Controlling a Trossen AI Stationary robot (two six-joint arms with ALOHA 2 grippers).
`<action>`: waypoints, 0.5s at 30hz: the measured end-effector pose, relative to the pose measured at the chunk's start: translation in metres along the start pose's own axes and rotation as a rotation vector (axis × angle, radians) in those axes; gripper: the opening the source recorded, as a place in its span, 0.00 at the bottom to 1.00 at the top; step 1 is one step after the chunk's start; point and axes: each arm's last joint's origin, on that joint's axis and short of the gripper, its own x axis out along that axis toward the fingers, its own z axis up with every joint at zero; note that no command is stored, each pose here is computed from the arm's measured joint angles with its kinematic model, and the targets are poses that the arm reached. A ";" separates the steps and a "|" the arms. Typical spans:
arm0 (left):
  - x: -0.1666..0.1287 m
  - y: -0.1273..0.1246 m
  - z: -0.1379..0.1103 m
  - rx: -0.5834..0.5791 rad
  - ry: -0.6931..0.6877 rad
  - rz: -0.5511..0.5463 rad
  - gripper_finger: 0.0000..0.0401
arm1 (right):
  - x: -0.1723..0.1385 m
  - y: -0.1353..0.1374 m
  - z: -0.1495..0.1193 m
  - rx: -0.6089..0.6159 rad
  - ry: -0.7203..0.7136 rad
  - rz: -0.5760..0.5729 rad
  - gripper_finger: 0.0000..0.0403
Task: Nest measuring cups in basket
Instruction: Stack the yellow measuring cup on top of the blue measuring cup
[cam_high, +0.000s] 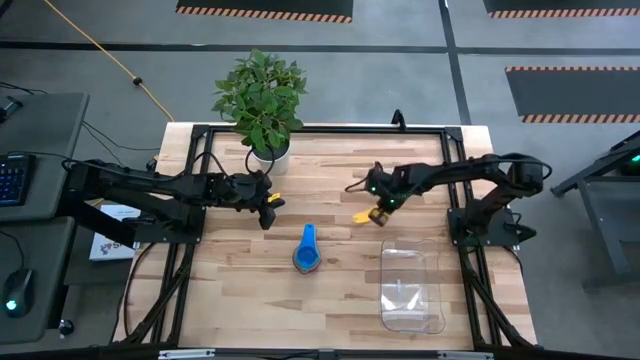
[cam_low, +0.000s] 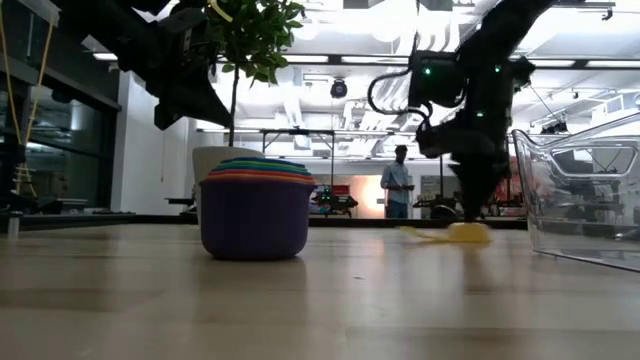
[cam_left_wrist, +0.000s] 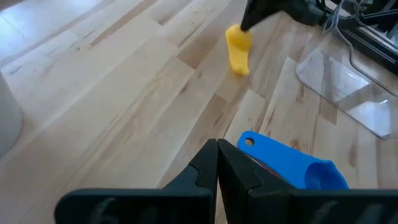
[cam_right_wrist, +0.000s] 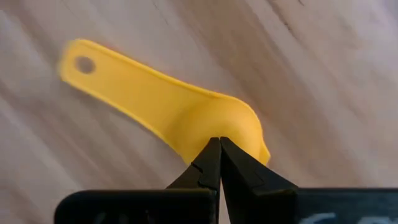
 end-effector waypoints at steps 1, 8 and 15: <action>0.000 0.000 0.000 -0.004 0.002 -0.003 0.00 | -0.004 -0.003 0.001 -0.050 0.035 -0.054 0.00; 0.000 0.000 0.000 -0.008 0.004 -0.007 0.00 | -0.037 -0.017 0.019 -0.334 0.111 -0.343 0.00; 0.000 0.000 0.000 -0.008 0.004 -0.008 0.00 | -0.072 -0.010 0.044 -0.203 0.007 -0.344 0.00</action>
